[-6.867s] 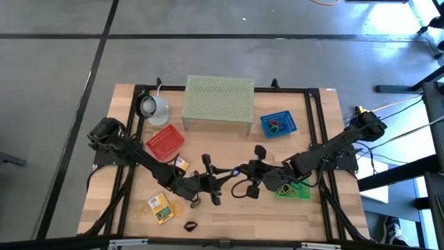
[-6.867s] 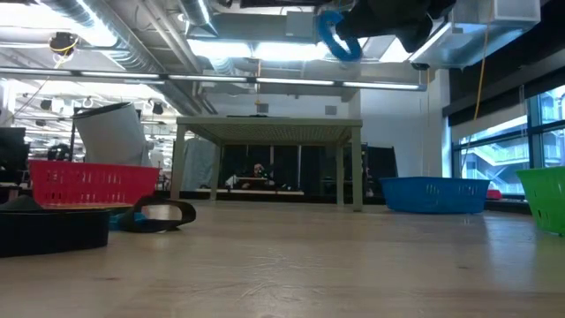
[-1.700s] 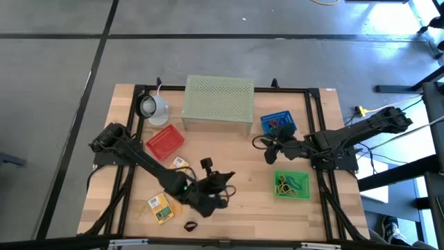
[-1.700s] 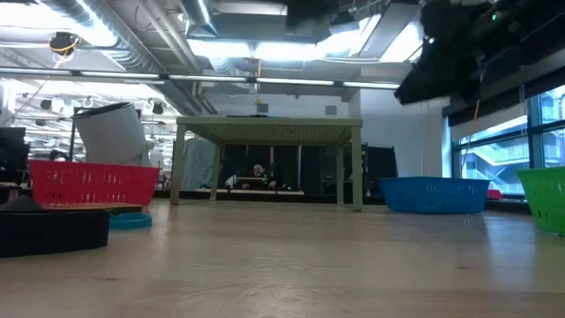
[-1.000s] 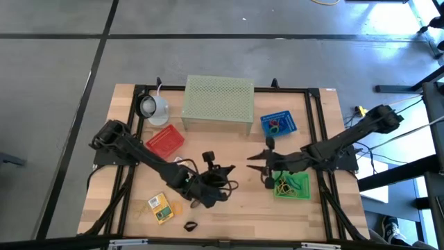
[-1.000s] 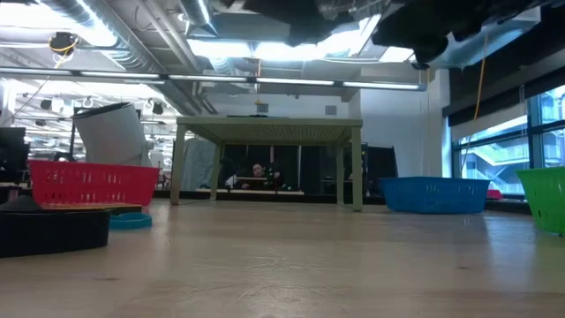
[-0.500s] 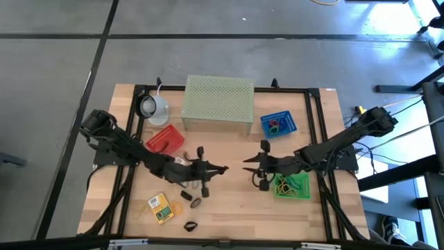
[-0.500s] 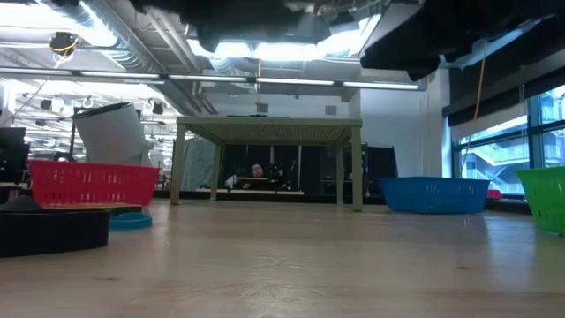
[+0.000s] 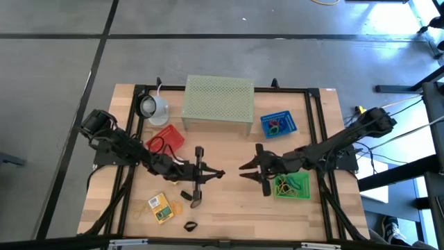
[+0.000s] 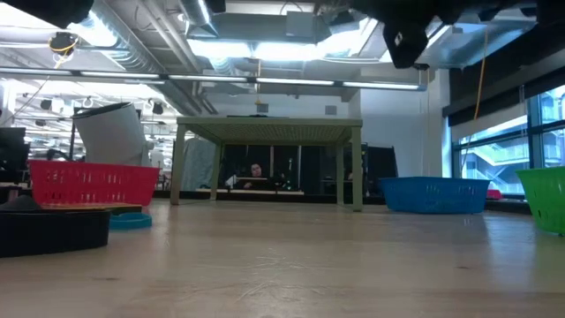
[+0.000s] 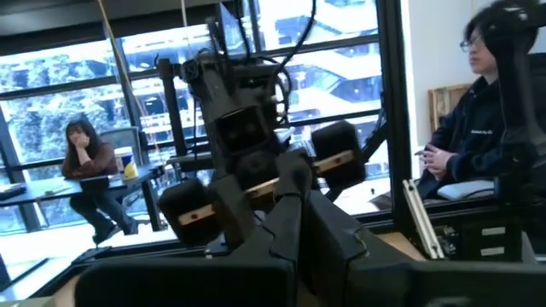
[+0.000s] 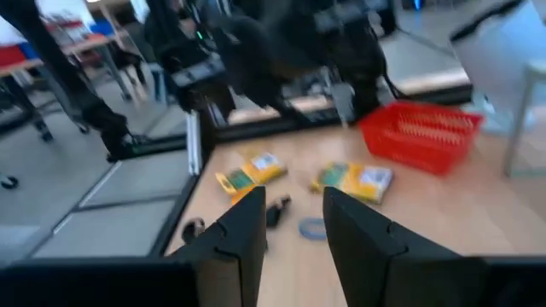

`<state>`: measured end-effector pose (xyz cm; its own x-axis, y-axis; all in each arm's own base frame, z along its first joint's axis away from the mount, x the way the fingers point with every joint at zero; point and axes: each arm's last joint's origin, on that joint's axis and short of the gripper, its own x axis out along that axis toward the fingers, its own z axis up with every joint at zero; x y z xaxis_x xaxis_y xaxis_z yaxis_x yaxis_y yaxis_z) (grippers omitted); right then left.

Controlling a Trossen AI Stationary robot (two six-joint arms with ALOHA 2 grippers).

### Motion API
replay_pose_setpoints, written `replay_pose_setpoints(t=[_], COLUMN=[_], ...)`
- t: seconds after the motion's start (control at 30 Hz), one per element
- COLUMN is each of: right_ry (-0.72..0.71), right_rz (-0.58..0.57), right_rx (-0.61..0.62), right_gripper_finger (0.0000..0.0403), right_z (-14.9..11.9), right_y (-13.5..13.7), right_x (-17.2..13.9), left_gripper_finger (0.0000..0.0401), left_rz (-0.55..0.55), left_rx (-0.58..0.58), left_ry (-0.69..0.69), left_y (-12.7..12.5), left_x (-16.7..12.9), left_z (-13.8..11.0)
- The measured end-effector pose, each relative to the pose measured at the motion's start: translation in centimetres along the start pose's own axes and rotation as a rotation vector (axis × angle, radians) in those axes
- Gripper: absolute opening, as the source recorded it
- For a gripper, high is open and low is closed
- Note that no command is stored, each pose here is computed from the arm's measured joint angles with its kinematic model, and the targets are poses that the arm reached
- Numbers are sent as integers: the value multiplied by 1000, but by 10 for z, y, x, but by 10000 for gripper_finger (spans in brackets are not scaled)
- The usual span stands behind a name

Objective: Pick & Place Office Desk Supplies
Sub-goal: Put the black rubber band into the green bin

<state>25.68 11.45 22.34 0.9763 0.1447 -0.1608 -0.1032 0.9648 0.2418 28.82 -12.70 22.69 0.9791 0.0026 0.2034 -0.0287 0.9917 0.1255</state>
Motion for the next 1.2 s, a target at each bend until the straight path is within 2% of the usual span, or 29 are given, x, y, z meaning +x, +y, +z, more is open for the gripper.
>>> replay_pose_setpoints(t=[0.27, 0.47, 0.63, 0.9, 1.2], right_ry=[-115, -113, -7, 8, -8], right_rz=[33, 28, 8, -27, -28], right_rx=[-91, -200, -253, -262, -256], right_gripper_finger=[120, 123, 155, 218, 219], right_z=[-15, -14, -20, -12, -9], right_y=[5, 14, 18, 22, 23], right_x=[26, 52, 70, 76, 77], left_gripper_finger=[8, 8, 8, 8, 8], left_rz=[-17, -17, -8, -29, -39], left_rx=[-50, -47, -42, -8, -13], left_ry=[-13, -11, -27, -14, 33], left_y=[5, 2, -1, -5, -7], left_x=[3, 7, 15, 13, 13], left_z=[0, -11, -13, -14, -18])
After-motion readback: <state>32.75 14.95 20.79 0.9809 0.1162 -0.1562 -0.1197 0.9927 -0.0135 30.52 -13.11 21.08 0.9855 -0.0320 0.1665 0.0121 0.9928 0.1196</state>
